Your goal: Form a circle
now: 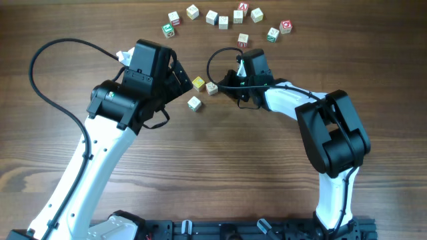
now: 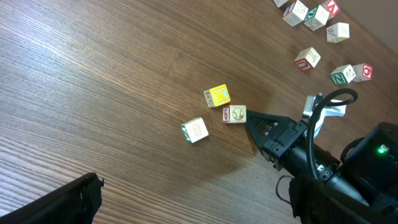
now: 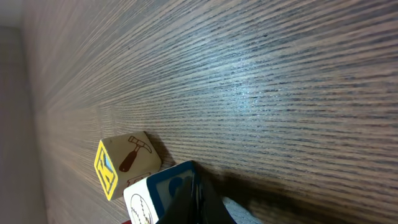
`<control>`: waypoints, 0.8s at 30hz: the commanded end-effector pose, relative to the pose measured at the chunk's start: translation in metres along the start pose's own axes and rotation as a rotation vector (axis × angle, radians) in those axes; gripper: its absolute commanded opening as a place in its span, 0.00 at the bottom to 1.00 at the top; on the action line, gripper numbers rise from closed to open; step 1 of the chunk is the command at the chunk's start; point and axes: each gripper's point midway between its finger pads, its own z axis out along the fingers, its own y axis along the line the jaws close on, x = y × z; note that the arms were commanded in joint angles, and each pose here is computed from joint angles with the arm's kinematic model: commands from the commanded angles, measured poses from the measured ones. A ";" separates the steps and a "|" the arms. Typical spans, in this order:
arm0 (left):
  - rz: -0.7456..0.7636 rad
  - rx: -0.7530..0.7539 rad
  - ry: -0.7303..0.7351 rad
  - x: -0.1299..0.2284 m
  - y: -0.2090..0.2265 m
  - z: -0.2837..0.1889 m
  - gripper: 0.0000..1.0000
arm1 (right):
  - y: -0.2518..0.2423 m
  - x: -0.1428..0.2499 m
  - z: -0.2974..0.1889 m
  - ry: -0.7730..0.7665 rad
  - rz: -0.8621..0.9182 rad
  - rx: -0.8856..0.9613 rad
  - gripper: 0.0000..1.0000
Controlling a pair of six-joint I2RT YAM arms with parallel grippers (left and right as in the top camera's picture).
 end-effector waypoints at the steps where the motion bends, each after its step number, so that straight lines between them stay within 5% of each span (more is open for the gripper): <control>1: -0.011 -0.004 0.004 0.001 0.001 0.001 1.00 | -0.002 0.008 0.005 0.028 0.007 -0.005 0.04; 24: -0.011 -0.004 0.004 0.001 0.001 0.001 1.00 | -0.013 0.019 0.005 0.065 0.354 0.051 0.04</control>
